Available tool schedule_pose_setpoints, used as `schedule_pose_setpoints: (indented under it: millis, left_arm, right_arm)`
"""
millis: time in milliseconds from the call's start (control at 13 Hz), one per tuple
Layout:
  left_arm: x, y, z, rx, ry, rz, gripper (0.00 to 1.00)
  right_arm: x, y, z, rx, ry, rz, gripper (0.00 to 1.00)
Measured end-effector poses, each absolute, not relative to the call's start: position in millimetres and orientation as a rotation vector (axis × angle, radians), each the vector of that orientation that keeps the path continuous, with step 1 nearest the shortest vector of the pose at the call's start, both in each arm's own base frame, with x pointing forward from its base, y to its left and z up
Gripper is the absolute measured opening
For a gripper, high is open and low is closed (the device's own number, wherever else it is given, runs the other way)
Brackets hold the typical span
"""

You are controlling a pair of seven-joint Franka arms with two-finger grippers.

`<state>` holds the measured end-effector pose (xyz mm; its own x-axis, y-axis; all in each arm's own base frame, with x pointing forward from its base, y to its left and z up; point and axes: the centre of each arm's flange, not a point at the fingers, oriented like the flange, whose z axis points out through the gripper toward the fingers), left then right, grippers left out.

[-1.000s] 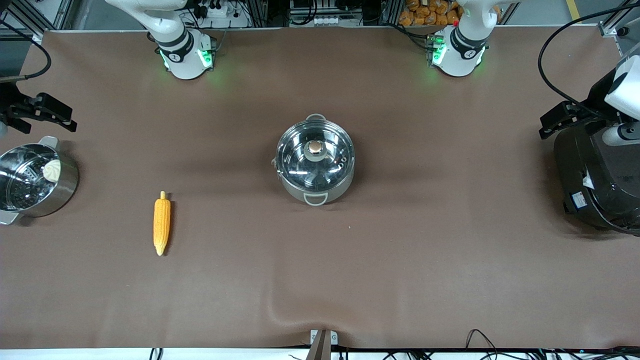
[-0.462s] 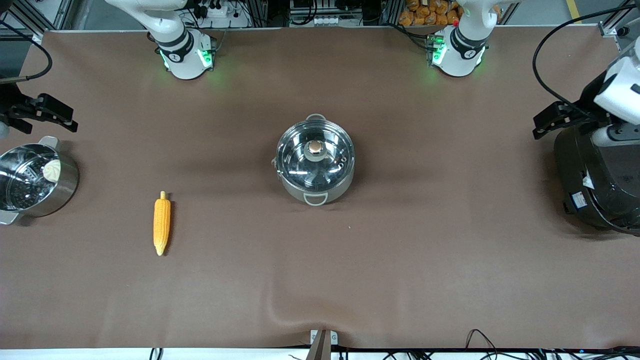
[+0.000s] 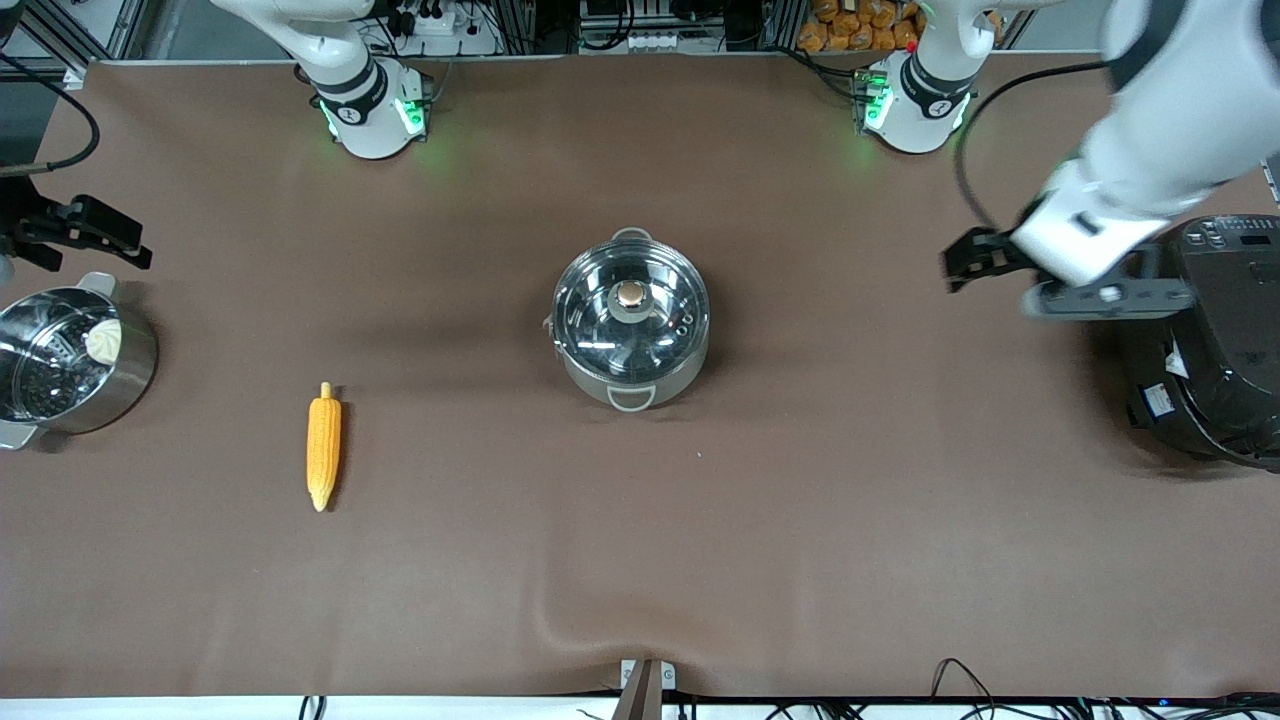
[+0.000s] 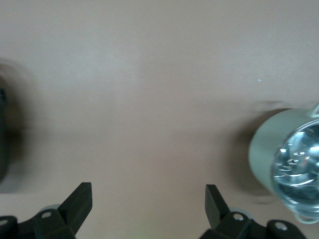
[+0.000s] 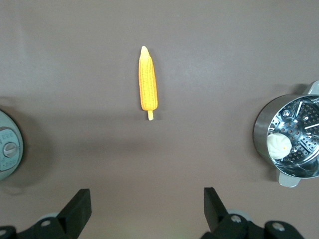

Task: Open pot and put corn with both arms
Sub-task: 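Reach the left gripper to the lid knob while the right gripper reaches the corn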

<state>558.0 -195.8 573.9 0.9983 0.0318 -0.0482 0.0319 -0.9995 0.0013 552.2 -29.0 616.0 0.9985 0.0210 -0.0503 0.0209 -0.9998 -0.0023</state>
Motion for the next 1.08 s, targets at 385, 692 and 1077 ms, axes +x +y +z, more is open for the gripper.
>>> schedule_pose_setpoints:
  millis: [385, 692, 1077]
  left_arm:
    - [524.9, -346.5, 531.6, 3.120, 0.226, -0.109, 1.00]
    - [475.7, -488.3, 465.3, 3.073, 0.388, -0.063, 1.00]
    - [461.5, -534.1, 387.3, 3.115, 0.390, -0.071, 1.00]
  right_arm:
    - [587.7, -31.9, 538.5, -3.120, -0.058, 0.213, 1.00]
    - [607.3, -34.2, 455.3, -3.112, -0.060, 0.270, 1.00]
    - [636.1, -20.3, 341.6, -3.106, -0.127, 0.316, 1.00]
